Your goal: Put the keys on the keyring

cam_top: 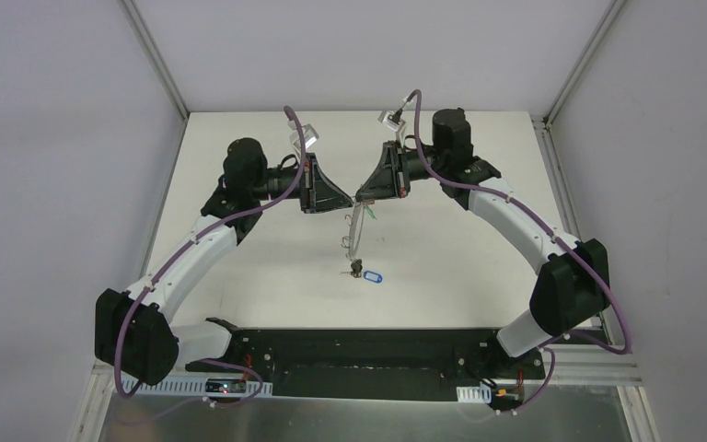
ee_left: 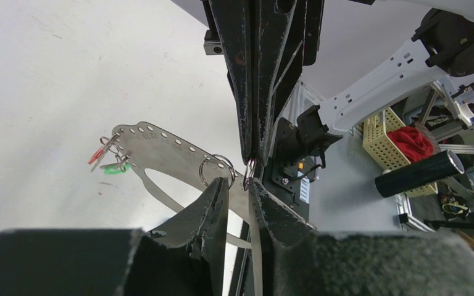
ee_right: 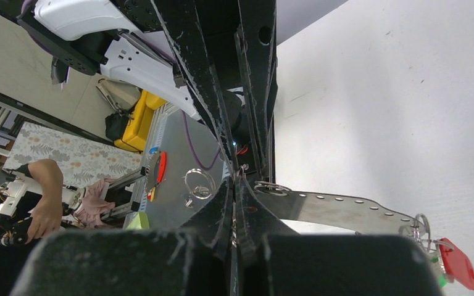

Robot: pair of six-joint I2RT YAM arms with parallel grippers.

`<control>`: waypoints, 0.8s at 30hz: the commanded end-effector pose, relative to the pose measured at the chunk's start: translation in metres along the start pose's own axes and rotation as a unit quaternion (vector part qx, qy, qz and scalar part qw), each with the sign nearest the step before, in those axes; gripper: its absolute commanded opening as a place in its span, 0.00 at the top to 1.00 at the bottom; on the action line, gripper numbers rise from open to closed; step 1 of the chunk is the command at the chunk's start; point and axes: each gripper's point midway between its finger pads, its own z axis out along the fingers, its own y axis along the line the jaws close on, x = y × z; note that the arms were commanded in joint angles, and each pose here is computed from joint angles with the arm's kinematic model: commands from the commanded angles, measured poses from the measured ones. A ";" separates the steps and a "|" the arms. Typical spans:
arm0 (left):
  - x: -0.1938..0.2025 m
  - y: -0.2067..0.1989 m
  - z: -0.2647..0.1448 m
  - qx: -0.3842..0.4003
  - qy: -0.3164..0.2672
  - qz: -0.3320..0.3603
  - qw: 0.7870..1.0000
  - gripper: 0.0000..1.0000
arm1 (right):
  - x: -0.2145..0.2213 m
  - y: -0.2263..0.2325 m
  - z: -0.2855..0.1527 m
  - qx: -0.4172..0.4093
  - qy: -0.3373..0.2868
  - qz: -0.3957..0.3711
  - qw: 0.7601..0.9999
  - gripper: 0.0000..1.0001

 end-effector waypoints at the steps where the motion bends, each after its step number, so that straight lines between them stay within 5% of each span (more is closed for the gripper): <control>1: -0.003 -0.016 0.003 0.035 0.000 0.026 0.999 0.83 | -0.010 0.017 -0.004 -0.022 -0.007 -0.033 0.999 1.00; 13: -0.006 -0.020 0.005 0.042 -0.001 0.029 0.999 1.00 | -0.008 0.010 -0.002 -0.018 -0.009 -0.029 0.999 1.00; 18: -0.008 -0.021 0.004 0.039 -0.001 0.025 0.999 1.00 | -0.006 0.006 -0.002 -0.010 -0.011 -0.035 0.999 1.00; 24: 0.015 -0.012 -0.007 -0.032 0.085 0.052 0.994 1.00 | 0.004 -0.003 -0.007 0.028 0.008 -0.077 0.997 0.82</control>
